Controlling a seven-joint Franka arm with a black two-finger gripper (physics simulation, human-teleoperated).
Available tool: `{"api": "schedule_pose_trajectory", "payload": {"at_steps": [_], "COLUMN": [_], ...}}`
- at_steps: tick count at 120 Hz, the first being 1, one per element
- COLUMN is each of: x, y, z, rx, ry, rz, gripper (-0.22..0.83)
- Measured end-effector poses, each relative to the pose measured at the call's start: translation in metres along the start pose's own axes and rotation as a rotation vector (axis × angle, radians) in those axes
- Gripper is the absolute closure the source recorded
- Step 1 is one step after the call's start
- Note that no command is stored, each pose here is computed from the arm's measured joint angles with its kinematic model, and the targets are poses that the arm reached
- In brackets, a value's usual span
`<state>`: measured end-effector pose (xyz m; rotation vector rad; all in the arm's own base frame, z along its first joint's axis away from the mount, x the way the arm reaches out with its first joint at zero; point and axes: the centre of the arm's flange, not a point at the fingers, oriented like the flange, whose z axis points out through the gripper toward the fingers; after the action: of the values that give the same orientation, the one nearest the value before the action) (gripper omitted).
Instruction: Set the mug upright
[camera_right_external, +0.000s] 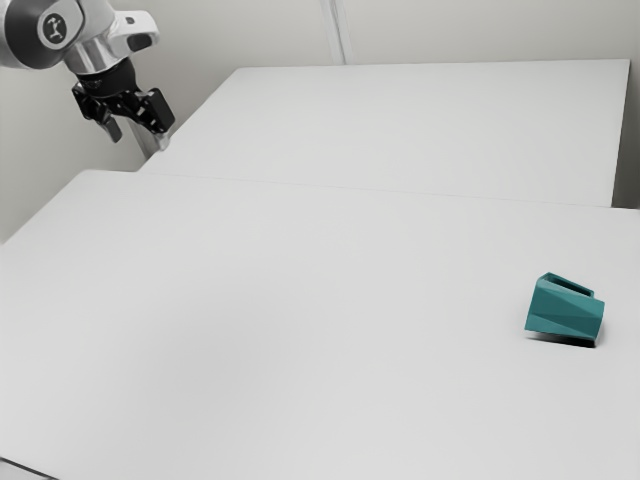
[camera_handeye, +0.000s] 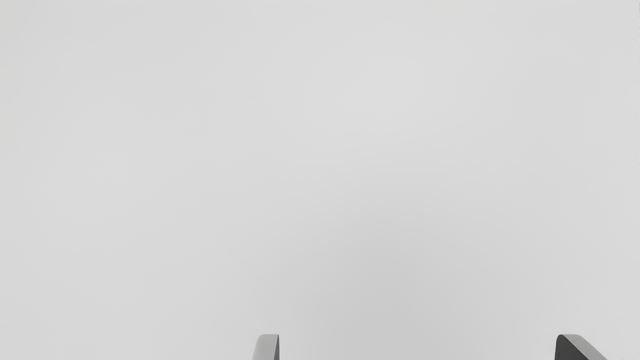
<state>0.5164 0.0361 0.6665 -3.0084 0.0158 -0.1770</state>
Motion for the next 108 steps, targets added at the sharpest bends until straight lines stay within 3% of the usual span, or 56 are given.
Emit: {"api": "schedule_pose_trajectory", "payload": {"at_steps": [49,70,90,108], "x": [0.01,0.032,0.06,0.072], "y": [0.017,0.035,0.074,0.158], "z": [0.005,0.044,0.107,0.146], "rx": [-0.02,-0.116,-0.243,-0.399], "ry": [0.03,-0.013,-0.088,-0.131], "rz": [0.048,0.024,0.014,0.057], "gripper": [0.0,0.0,0.0,0.0]}}
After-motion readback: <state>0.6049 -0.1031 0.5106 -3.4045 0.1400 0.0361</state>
